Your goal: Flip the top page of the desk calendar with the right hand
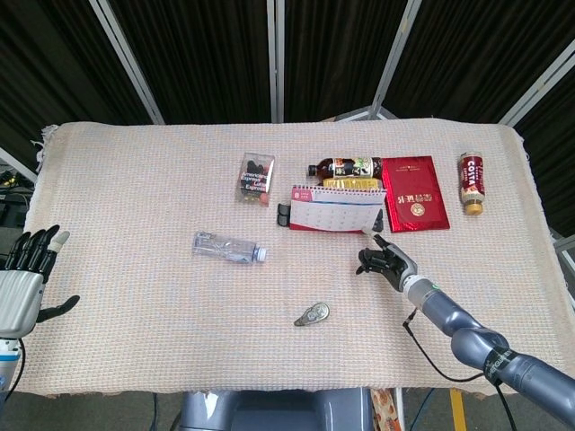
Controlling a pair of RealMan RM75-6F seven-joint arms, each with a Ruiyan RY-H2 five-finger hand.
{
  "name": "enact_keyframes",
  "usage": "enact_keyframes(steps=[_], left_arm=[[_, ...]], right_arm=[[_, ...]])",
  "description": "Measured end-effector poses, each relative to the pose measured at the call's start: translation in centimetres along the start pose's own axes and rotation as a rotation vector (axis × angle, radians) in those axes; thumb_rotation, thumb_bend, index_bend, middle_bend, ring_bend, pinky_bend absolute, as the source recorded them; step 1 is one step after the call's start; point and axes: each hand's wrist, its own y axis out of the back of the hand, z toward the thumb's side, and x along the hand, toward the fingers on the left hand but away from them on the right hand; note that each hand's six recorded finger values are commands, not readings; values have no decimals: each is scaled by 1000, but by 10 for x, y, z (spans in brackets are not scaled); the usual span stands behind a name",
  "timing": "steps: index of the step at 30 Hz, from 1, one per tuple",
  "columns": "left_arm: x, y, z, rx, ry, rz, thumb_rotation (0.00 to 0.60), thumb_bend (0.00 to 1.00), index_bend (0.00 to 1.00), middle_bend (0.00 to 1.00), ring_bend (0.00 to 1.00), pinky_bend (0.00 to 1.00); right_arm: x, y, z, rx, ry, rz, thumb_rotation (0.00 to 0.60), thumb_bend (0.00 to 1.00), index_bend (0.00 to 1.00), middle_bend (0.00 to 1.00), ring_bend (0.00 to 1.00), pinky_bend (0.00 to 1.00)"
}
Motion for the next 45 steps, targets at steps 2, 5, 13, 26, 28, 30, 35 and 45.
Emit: enact_keyframes(steps=[2,5,13,26,28,30,35,45], left_arm=[[0,0,0,-3,-2,-2,600,35,0,0,0,0],[0,0,1,-9,-6,-2,600,35,0,0,0,0],[1,1,3,-18,-20,-3,600,35,0,0,0,0],[1,4,2,-37,-23,-8,600,35,0,0,0,0],[1,4,2,-40,-23,-8,600,34,0,0,0,0],[1,5,2,-44,-24,-7,600,35,0,0,0,0],[1,5,2,-49,-27,-9,600,35,0,0,0,0],[0,4,5,-53,-33,-12,600,35,0,0,0,0]], right_arm=[[-3,-1,1,-9,3,1,600,658,0,753,749,550],[-5,-4,3,-14,3,10,600,671,0,754,750,551],[-15,-22,8,-25,3,55,600,709,0,765,755,550],[-32,-62,19,-5,7,144,600,726,11,771,760,551],[-32,-69,21,5,9,159,600,726,31,770,760,550],[-31,-74,23,11,14,172,600,726,57,770,760,550],[-22,-86,41,45,62,202,600,724,125,762,757,546],[28,-96,107,145,255,208,600,662,295,457,468,327]])
